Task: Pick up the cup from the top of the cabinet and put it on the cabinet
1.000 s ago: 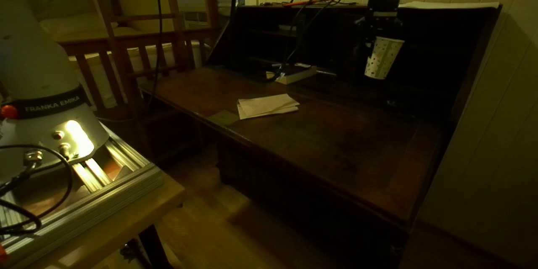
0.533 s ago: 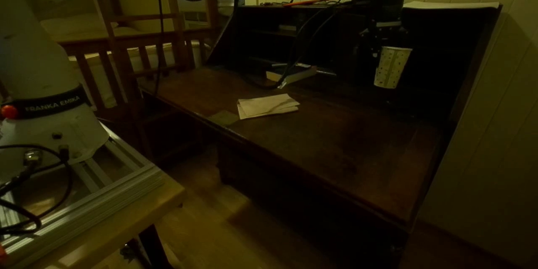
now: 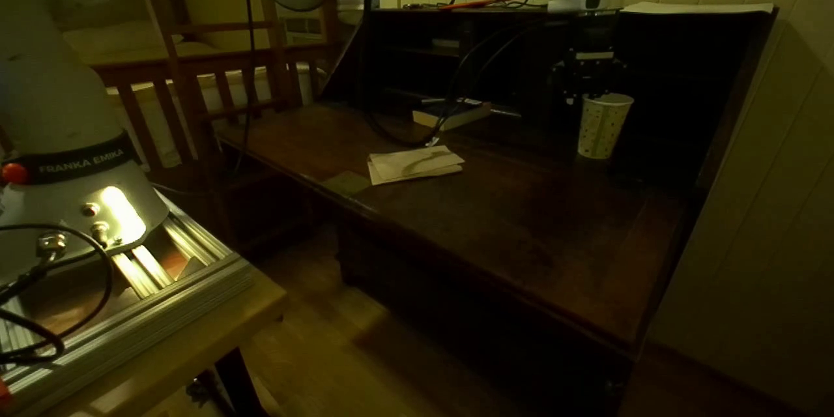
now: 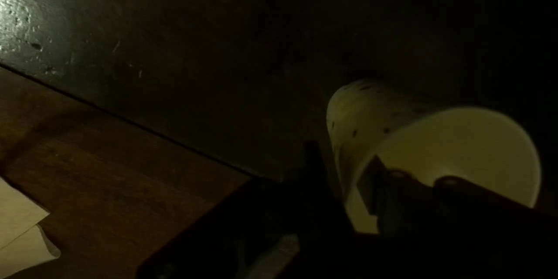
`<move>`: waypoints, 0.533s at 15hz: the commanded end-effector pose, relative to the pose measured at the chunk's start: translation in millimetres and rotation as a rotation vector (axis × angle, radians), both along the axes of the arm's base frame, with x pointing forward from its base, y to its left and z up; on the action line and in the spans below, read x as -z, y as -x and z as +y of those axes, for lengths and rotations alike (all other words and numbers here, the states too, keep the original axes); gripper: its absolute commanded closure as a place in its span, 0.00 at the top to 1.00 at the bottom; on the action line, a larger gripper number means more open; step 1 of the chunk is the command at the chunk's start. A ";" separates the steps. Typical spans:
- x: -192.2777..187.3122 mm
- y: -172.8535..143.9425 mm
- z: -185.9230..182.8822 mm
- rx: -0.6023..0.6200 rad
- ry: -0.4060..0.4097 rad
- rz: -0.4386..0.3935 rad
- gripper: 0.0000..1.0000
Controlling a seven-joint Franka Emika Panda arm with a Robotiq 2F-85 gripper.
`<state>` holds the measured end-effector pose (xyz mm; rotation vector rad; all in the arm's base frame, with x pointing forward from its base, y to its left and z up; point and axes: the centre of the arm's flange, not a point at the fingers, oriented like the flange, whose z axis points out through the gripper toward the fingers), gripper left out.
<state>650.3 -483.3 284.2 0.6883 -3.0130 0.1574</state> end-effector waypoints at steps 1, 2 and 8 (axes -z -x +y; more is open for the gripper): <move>-4.1 -4.7 -7.1 0.038 0.029 -0.013 0.57; -7.4 -2.3 -7.0 0.045 0.030 -0.015 0.65; -94.3 27.0 8.1 -0.018 0.021 -0.116 1.00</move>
